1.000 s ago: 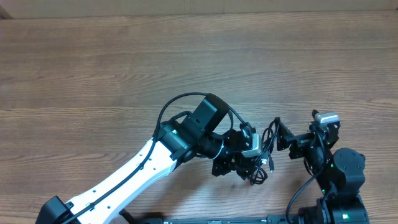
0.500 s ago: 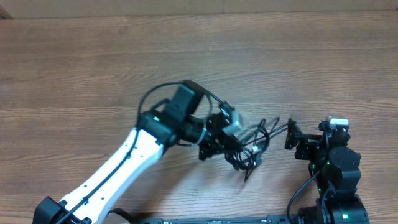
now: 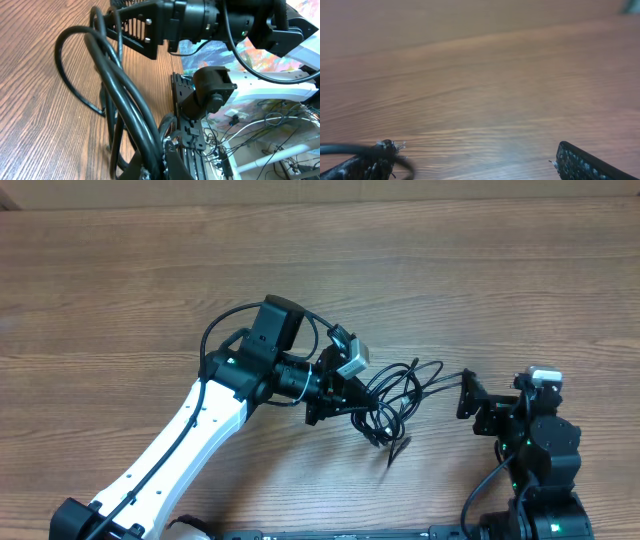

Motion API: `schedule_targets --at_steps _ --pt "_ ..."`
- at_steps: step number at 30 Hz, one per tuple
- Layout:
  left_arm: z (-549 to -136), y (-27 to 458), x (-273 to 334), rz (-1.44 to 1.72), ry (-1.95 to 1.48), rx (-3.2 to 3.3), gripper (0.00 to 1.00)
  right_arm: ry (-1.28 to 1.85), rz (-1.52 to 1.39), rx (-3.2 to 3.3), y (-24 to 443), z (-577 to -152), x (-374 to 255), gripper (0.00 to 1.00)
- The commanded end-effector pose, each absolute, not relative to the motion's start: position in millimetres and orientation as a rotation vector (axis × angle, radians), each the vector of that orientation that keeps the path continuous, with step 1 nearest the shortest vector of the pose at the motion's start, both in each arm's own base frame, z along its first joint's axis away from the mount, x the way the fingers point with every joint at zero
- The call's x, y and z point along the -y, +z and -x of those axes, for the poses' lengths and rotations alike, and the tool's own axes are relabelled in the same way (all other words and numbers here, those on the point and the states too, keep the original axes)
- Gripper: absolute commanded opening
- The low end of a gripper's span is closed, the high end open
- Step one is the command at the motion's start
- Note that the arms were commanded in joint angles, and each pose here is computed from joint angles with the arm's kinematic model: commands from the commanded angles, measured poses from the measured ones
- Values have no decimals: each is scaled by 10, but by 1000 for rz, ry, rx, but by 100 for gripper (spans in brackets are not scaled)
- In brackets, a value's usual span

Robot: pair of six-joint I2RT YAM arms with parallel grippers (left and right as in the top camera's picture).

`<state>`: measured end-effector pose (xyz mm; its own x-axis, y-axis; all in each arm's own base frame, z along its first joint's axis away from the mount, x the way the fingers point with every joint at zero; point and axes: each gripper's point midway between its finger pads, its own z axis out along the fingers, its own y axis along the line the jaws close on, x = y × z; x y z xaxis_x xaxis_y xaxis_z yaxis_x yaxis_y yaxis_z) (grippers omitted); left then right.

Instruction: Untangle cables

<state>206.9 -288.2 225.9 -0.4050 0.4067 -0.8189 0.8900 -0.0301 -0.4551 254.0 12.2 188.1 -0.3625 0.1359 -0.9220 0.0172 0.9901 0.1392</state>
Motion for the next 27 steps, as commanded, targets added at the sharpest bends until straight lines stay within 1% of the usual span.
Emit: schedule_targets --at_steps 1,4,6,13,20,27 --pt "-2026 2503 2882 -1378 -1441 -1700 4 291 213 -1843 2189 -2500 -592 100" --pt "-2017 2523 2888 -1381 -1451 -1685 4 360 431 -1788 2230 -2399 -853 100" --pt "-1997 2560 2898 -1386 -1471 -1658 4 379 482 -1772 2236 -2367 -914 100" --pt "-1903 2722 2930 -1416 -1555 -1532 4 384 484 -1778 2223 -2359 -920 100" --pt "-1752 2723 3023 -1465 -1585 -1506 4 368 477 -1754 2280 -2385 -904 100" --pt "-1665 2723 3070 -1493 -1603 -1493 4 286 410 -1773 2267 -2455 -761 100"
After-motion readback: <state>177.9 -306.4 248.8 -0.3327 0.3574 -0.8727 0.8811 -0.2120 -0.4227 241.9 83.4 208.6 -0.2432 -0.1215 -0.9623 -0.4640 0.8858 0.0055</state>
